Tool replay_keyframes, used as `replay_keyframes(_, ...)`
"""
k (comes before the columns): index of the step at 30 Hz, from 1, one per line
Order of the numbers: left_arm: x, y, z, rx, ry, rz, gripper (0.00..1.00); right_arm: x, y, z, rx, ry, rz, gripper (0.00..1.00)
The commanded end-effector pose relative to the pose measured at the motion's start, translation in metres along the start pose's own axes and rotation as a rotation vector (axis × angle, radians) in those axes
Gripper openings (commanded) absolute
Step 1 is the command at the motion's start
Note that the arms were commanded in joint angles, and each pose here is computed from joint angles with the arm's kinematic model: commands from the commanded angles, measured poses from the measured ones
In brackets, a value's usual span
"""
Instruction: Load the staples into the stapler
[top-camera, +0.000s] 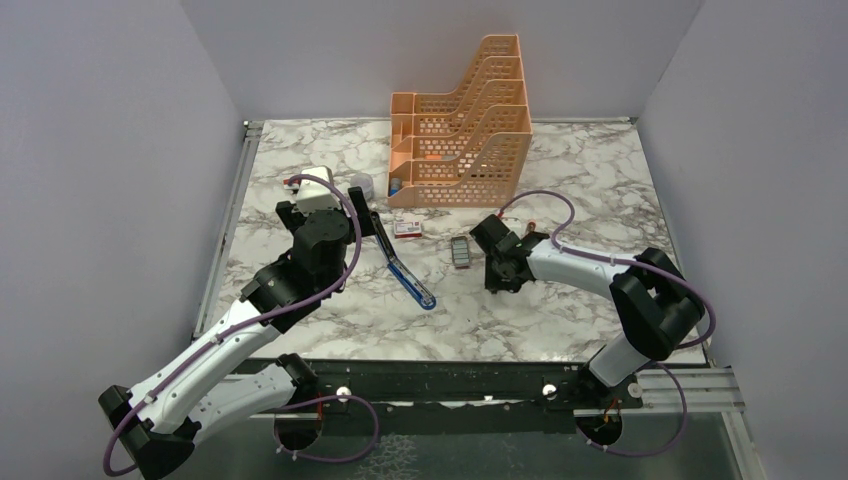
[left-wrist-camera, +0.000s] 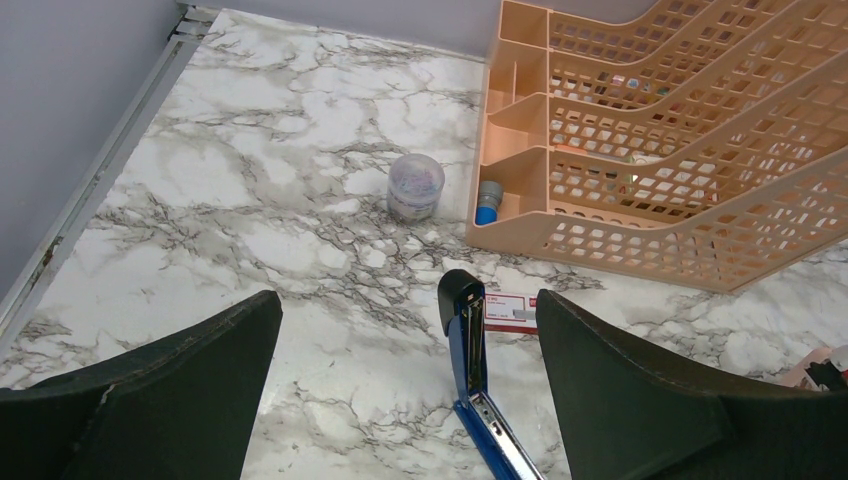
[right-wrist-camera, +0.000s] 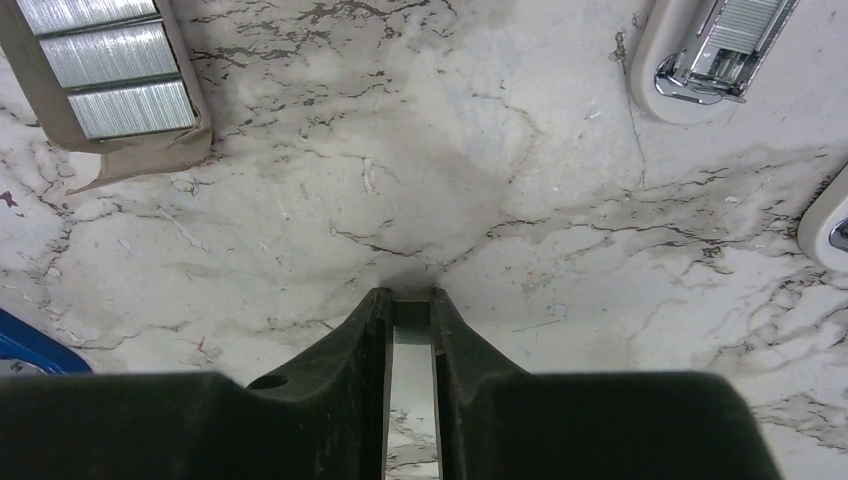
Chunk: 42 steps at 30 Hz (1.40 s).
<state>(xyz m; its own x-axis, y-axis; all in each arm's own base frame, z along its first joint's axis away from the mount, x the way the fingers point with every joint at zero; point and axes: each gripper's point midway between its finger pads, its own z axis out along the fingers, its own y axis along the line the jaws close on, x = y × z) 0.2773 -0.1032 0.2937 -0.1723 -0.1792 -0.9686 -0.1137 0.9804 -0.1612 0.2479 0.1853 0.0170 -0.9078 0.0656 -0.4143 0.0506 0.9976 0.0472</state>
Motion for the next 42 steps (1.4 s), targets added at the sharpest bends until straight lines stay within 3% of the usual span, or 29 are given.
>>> replay_keyframes(1,-0.004,-0.003,-0.001,0.017,-0.012,-0.014,0.98,-0.008,-0.015,0.004,0.062,-0.038,0.037,0.22)
replay_keyframes(12,-0.004,-0.004,-0.001,0.024,-0.01,-0.014,0.98,-0.06,-0.084,-0.021,0.165,-0.195,0.209,0.23)
replay_keyframes(21,-0.005,-0.005,-0.001,0.027,-0.01,-0.013,0.98,-0.07,-0.149,-0.024,0.27,-0.234,0.339,0.23)
replay_keyframes(42,-0.002,-0.007,0.003,0.018,-0.003,0.001,0.98,-0.069,-0.145,-0.01,0.236,-0.217,0.373,0.23)
